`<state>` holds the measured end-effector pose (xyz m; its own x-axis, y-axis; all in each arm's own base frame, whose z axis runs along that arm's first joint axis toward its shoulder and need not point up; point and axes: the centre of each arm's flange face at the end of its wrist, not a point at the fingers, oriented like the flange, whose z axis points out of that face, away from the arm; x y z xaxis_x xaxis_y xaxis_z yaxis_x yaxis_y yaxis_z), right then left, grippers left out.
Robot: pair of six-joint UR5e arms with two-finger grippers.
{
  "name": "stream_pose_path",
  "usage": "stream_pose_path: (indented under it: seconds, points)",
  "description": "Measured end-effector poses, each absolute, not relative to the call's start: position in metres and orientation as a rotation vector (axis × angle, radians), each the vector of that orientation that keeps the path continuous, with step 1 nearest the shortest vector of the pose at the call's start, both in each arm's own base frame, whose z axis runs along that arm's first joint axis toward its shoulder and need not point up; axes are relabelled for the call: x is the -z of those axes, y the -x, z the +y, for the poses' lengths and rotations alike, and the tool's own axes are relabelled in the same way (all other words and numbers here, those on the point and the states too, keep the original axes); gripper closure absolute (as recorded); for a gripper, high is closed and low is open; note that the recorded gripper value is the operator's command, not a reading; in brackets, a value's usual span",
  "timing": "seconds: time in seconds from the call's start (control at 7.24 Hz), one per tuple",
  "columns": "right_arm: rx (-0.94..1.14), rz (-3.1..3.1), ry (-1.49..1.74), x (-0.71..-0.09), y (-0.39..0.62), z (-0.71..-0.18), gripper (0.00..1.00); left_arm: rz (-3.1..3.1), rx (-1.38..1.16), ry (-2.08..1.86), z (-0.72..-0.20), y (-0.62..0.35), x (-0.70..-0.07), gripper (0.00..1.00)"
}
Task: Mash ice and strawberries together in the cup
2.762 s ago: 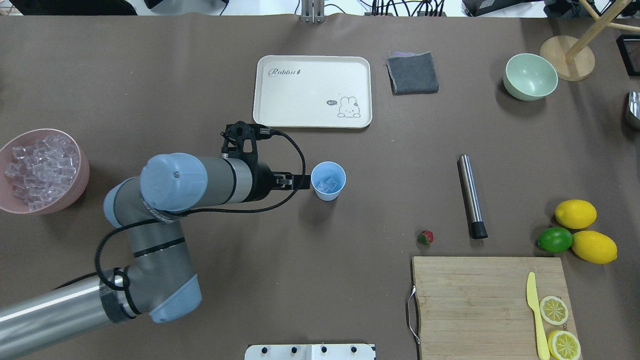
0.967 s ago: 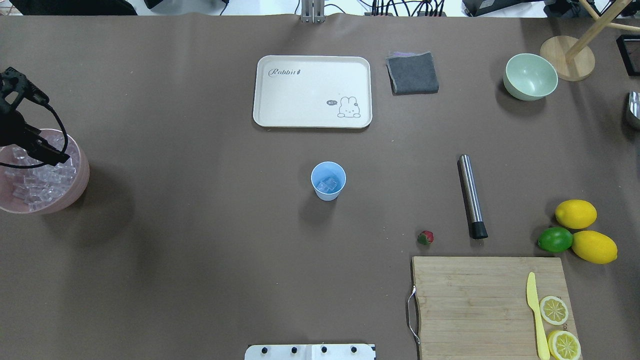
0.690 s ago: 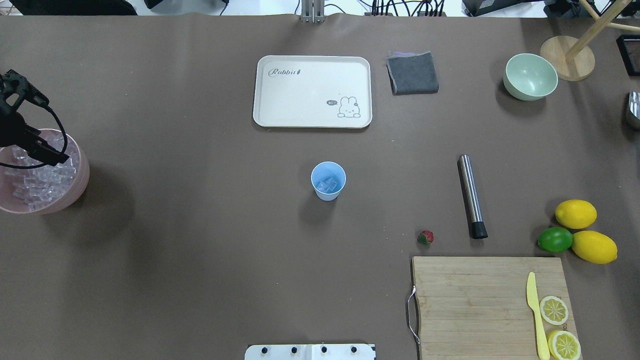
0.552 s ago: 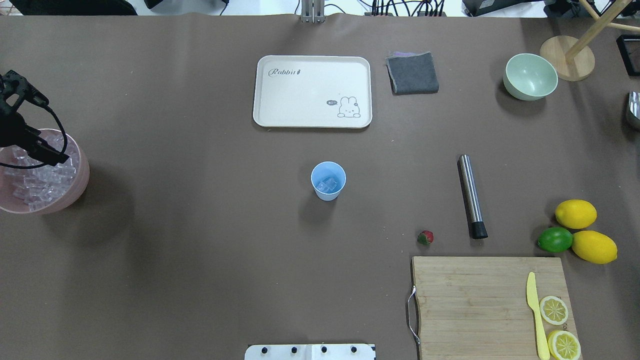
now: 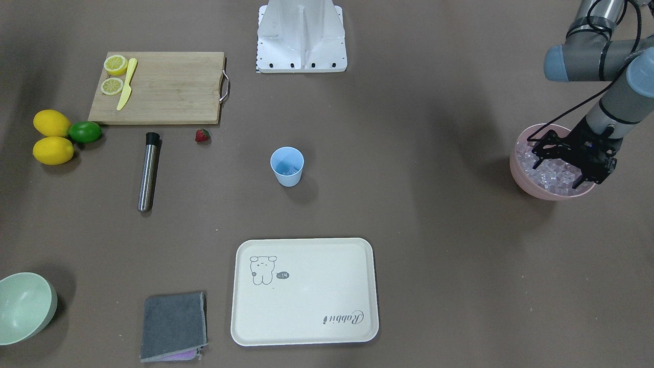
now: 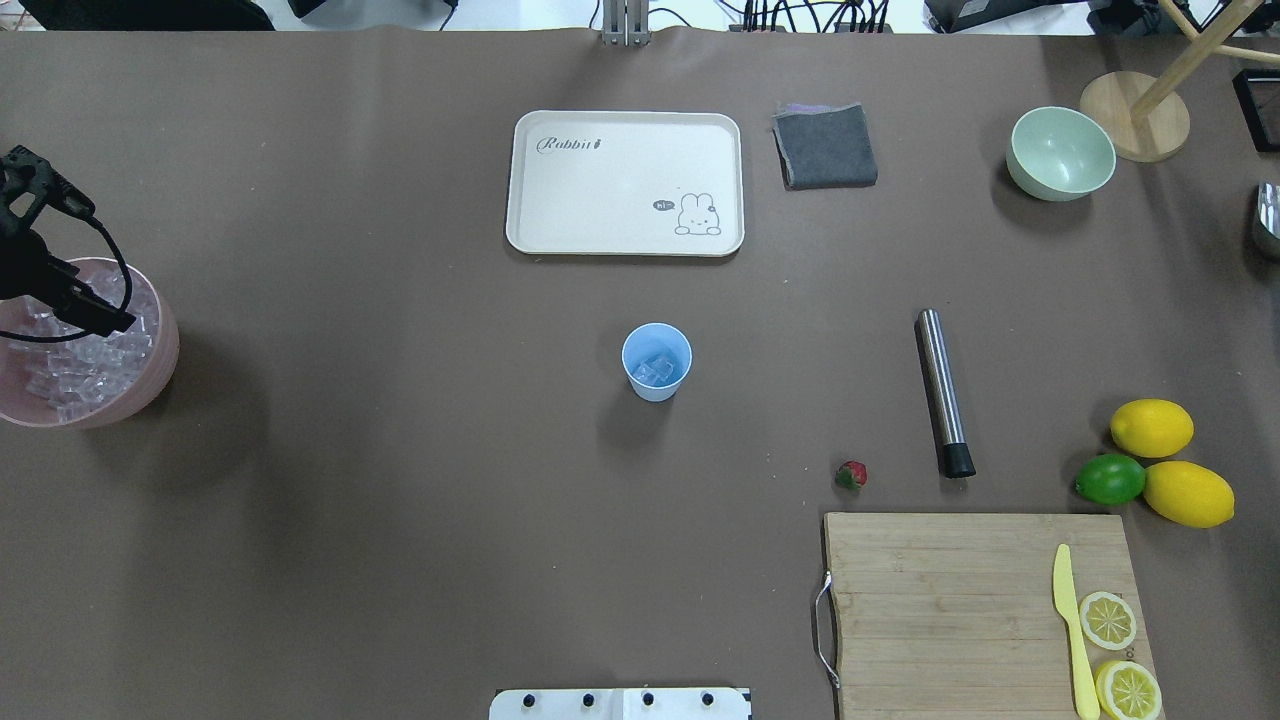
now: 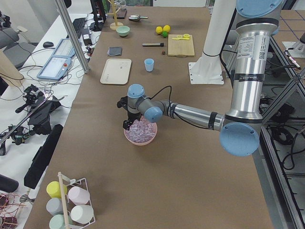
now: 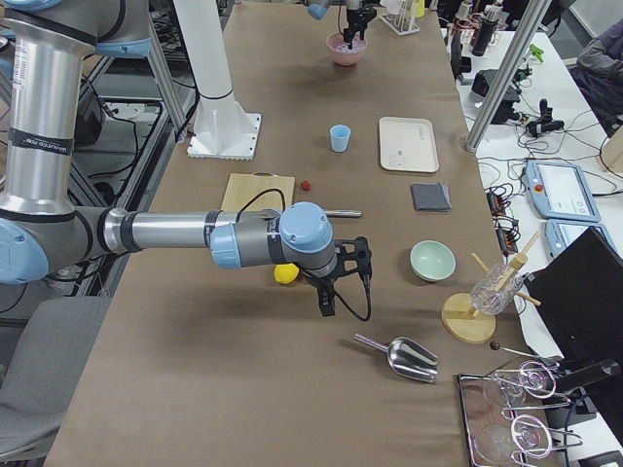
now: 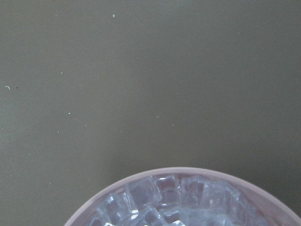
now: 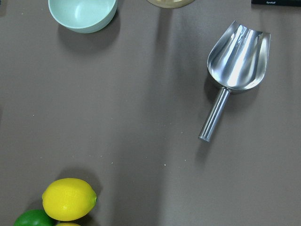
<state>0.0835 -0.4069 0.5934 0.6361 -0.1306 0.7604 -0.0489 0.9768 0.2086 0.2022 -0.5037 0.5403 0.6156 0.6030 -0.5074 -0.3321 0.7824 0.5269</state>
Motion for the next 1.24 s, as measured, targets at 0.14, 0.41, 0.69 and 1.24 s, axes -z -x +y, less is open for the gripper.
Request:
stream_pose_path:
  seconds: [0.14, 0.41, 0.69, 1.24]
  points:
    - [0.047, -0.882, -0.218, -0.5934, -0.0835, -0.4069, 0.0, 0.753, -0.537, -0.388, -0.5012, -0.2031, -0.5397, 0.02]
    - [0.047, -0.882, -0.218, -0.5934, -0.0835, -0.4069, 0.0, 0.804, -0.502, -0.368, -0.498, -0.2062, -0.5401, 0.02]
    - [0.047, -0.882, -0.218, -0.5934, -0.0835, -0.4069, 0.0, 0.812, -0.495, -0.359, -0.4975, -0.208, -0.5452, 0.02]
    - [0.047, -0.882, -0.218, -0.5934, -0.0835, -0.4069, 0.0, 0.81, -0.496, -0.353, -0.4976, -0.2099, -0.5486, 0.03]
